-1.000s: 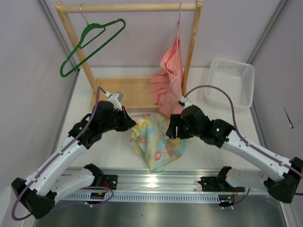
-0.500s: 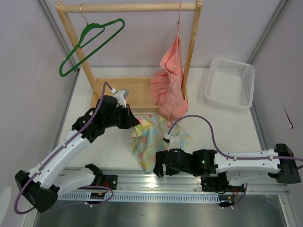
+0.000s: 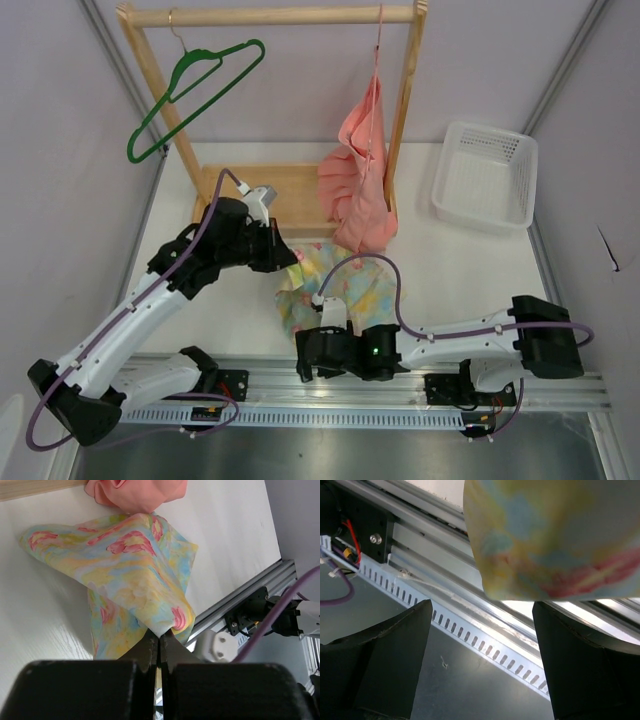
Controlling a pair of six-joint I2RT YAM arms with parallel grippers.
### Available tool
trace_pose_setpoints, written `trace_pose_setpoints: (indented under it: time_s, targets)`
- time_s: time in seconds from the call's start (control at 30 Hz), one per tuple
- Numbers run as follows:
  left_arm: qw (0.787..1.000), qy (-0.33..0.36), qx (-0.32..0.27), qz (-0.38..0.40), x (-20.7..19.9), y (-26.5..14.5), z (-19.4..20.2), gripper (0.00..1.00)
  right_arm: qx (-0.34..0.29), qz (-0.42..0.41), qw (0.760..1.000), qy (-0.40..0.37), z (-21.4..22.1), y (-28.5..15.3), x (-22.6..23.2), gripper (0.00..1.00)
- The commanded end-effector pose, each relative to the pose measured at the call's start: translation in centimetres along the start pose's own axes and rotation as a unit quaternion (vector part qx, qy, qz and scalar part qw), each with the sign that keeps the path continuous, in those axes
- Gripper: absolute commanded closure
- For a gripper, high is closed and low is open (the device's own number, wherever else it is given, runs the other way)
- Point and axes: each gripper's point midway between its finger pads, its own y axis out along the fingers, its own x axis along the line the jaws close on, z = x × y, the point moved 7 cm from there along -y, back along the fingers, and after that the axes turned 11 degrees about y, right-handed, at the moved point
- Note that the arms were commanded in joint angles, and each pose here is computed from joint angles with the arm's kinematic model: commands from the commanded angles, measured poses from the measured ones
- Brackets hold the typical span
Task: Place the skirt on the hanger
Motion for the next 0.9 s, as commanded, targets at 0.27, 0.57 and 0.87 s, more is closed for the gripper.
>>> trace_pose_setpoints:
  time_s: [0.27, 0.57, 0.87]
  targets:
    - [0.999, 0.023, -0.022, 0.027, -1.6, -1.6, -1.4, 1.00, -0.046, 0.041, 0.998, 0.023, -1.9, 4.3, 0.9, 0.13]
    - [0.999, 0.038, -0.031, 0.002, -1.4, -2.7, -2.1, 1.00, -0.091, 0.096, 0.991, 0.032, -4.9, 3.4, -2.6, 0.84]
    - [0.996, 0.059, -0.040, -0.045, -0.5, -3.8, -4.5, 1.00, -0.179, 0.034, 0.980, 0.076, -16.3, -6.8, -5.6, 1.00]
